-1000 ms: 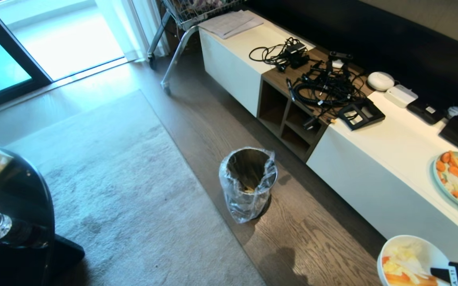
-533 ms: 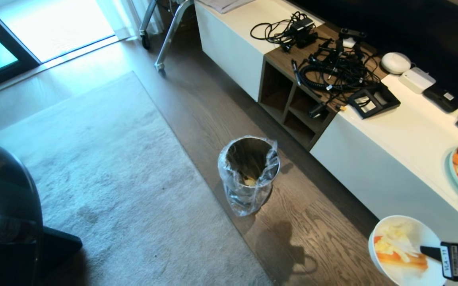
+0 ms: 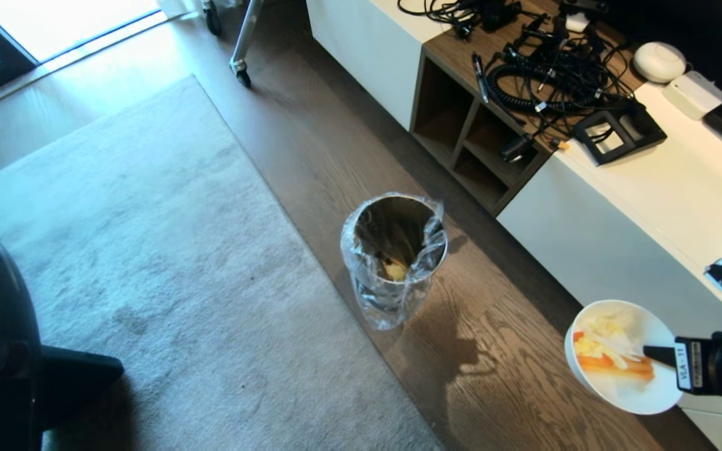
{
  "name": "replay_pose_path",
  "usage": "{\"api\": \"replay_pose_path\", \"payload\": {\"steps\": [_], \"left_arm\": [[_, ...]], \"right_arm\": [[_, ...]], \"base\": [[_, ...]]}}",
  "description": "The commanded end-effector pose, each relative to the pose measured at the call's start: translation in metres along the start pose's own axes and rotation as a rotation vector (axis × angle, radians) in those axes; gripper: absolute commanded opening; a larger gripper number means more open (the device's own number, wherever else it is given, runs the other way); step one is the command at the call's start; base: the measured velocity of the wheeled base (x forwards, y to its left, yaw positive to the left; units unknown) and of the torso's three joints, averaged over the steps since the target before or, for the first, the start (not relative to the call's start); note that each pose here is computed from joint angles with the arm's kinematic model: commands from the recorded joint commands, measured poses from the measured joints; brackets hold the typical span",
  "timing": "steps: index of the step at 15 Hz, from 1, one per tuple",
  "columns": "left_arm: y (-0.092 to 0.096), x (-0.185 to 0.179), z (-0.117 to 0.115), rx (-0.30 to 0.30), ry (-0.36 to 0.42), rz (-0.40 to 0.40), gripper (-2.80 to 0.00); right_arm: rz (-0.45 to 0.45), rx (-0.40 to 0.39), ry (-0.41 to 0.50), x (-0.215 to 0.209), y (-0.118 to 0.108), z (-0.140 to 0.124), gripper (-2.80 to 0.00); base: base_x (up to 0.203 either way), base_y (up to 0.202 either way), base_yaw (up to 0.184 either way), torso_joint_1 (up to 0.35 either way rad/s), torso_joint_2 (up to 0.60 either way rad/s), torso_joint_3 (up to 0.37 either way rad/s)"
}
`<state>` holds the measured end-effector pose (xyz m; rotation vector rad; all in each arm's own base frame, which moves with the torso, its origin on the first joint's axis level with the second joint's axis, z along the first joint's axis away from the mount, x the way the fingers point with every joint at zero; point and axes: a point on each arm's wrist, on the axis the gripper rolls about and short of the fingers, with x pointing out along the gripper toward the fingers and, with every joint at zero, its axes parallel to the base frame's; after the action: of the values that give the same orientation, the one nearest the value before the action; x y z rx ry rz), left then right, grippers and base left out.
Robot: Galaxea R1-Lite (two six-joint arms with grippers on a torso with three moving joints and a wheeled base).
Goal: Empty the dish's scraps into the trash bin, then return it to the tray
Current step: Move the bowl over the trash can
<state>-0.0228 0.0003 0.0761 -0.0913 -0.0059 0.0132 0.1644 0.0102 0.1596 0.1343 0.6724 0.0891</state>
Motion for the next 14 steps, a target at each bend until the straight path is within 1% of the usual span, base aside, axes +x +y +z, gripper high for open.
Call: {"api": "replay_pose_path", "payload": {"steps": [1, 14], "left_arm": [[0.0000, 0.0000, 0.0000, -0.001, -0.001, 0.000, -2.80], [0.0000, 0.0000, 0.0000, -0.001, -0.001, 0.000, -2.80]], "right_arm": [[0.003, -0.002, -0.007, 0.0016, 0.0009, 0.0054, -2.80], [0.007, -0.005, -0.022, 0.0002, 0.0016, 0.0077, -2.80]], "base": [[0.000, 0.000, 0.000, 0.007, 0.00, -0.194], [0.000, 0.000, 0.000, 0.003, 0.00, -0.197]]}}
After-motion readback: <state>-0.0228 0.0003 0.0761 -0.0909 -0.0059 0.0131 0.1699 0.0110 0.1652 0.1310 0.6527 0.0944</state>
